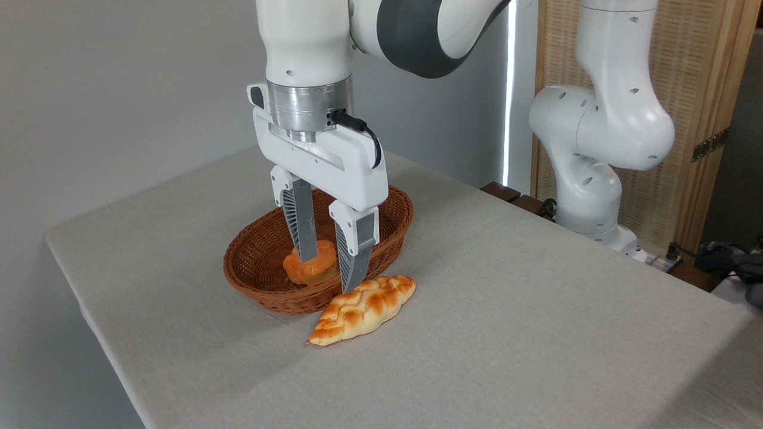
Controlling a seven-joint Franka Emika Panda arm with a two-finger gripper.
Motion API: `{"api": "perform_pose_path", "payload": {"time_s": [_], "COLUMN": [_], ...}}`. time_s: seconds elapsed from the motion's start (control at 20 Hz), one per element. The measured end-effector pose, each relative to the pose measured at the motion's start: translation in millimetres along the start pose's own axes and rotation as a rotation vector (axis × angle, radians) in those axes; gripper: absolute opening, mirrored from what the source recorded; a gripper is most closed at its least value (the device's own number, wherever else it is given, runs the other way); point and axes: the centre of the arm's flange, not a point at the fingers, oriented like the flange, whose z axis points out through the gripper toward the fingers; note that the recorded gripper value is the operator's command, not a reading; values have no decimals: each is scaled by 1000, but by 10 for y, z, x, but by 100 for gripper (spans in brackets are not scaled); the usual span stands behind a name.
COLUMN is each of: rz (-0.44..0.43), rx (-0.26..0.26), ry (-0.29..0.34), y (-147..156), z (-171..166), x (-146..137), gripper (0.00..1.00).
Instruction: Put bread into the basket
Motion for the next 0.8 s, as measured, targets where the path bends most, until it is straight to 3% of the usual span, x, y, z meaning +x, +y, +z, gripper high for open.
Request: {"api": "perform_pose_path", "payload": {"time_s": [0.8], "rz": [58], "rx": [-41], "ry": [-44], "y": [84], "z": [53], "x": [-13], "gripper": [100]}}
